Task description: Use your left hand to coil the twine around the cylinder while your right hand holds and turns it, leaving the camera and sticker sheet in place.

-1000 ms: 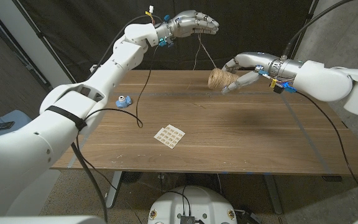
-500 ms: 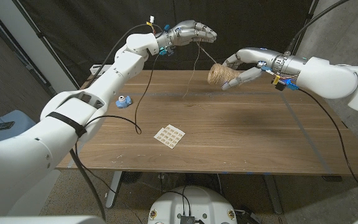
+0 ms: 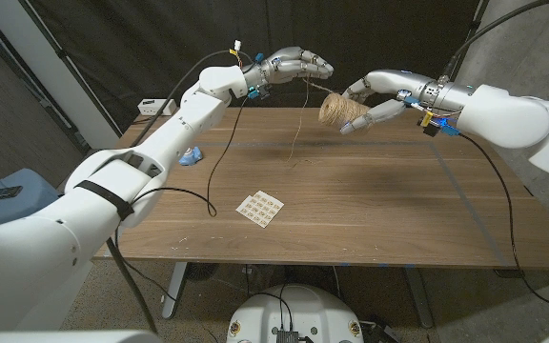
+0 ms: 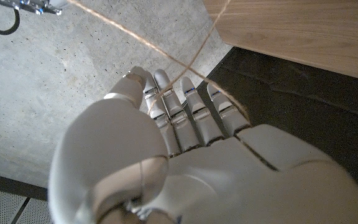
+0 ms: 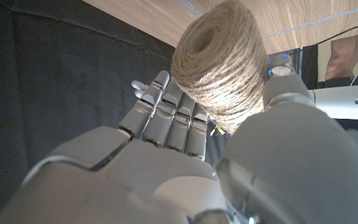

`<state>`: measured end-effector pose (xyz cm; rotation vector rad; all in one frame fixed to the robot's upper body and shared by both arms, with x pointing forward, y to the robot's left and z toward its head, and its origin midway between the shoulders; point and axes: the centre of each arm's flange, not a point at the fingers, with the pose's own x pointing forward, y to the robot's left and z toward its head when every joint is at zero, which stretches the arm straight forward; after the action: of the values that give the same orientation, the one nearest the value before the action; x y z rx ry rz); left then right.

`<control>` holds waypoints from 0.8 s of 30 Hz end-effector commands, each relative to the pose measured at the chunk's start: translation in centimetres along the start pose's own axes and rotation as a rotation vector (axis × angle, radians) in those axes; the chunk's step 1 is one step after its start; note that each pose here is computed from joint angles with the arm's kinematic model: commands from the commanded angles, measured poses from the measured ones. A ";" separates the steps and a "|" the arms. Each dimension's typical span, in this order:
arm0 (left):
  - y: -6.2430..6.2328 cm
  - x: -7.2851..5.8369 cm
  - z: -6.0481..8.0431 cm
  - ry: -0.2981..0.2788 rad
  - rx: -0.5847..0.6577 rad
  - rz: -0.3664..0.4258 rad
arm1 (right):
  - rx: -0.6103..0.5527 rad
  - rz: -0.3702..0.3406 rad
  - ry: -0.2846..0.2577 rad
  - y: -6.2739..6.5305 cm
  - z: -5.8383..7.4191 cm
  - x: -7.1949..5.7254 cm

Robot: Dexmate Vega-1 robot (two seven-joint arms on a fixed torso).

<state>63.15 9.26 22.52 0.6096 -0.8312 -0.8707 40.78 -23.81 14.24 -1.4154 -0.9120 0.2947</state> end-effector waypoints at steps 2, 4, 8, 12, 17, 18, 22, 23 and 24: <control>-1.7 -0.3 -2.3 0.024 0.002 -0.003 | 0.015 -0.013 -0.009 -0.9 -0.6 0.1; -1.9 -0.3 -2.6 0.026 0.002 -0.003 | 0.015 -0.014 -0.010 -1.0 -0.7 0.2; -2.2 -0.4 -3.2 0.025 0.011 0.003 | 0.018 -0.014 -0.012 -1.4 -0.9 0.4; -2.7 -0.6 -4.0 0.030 0.015 0.000 | 0.027 -0.013 -0.011 -1.7 -1.2 0.6; -3.0 -0.7 -4.8 0.039 0.008 0.001 | 0.038 -0.009 -0.012 -1.9 -1.4 0.7; -3.1 -0.7 -4.9 0.036 0.008 0.002 | 0.039 -0.009 -0.011 -1.9 -1.4 0.7; -3.4 -0.6 -5.2 0.036 0.010 -0.004 | 0.044 -0.012 -0.005 -2.1 -1.7 0.6; -3.5 -0.6 -5.3 0.037 0.010 -0.007 | 0.045 -0.013 -0.003 -2.2 -1.7 0.6; -3.7 -0.6 -5.4 0.036 0.008 -0.009 | 0.046 -0.013 -0.001 -2.2 -1.8 0.6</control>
<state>65.33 8.87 17.99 0.6280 -0.8045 -0.8556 41.40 -24.69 16.14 -1.3841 -0.9191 0.3039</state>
